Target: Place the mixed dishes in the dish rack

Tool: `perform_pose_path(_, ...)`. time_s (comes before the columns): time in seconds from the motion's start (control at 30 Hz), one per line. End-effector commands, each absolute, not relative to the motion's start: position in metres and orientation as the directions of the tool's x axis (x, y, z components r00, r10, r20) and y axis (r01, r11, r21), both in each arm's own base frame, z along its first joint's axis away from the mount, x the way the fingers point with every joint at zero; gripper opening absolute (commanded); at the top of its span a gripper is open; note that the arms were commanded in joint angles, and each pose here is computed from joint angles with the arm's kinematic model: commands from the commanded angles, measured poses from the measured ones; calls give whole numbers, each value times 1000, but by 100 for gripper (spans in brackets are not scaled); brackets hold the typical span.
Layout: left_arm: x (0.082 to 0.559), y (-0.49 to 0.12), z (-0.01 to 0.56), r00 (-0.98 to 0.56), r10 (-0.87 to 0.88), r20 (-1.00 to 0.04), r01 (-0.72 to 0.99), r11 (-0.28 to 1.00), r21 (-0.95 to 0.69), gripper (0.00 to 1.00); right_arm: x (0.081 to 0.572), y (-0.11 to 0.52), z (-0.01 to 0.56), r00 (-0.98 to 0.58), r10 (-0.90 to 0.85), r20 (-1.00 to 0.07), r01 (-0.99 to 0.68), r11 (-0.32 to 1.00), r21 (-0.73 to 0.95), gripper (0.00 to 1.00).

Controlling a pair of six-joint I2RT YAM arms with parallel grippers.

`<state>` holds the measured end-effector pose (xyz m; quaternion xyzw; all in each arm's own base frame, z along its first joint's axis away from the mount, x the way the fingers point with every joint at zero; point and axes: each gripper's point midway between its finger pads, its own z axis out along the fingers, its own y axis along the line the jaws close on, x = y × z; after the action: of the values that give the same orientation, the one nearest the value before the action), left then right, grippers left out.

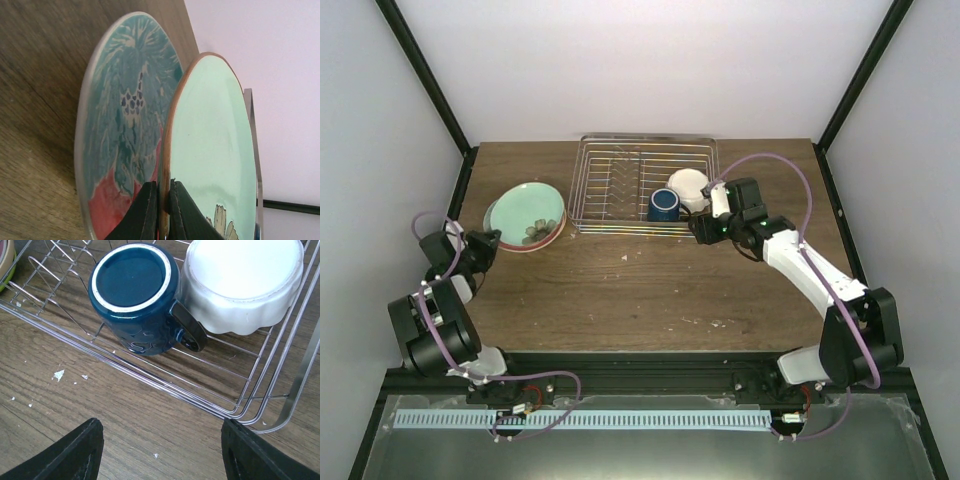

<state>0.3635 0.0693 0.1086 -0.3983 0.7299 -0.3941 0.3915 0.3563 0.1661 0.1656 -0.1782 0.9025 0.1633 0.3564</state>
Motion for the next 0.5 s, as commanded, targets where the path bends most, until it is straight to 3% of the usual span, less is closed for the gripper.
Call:
perform_pose_path(0.0, 373, 64, 165, -365, -854, -370, -61, 418, -906, 0, 357, 172, 163, -679, -215, -702, -456, 873, 173, 65)
perform_pose_path(0.27, 364, 54, 197, -378, -809, -451, 17, 481, -876, 0, 354, 184, 168, -667, -216, -713, -504, 835, 219, 66)
perform_pose_path(0.47, 344, 37, 205, -401, -783, -475, 62, 494, -867, 0, 342, 224, 202, -626, -184, -758, -645, 668, 371, 66)
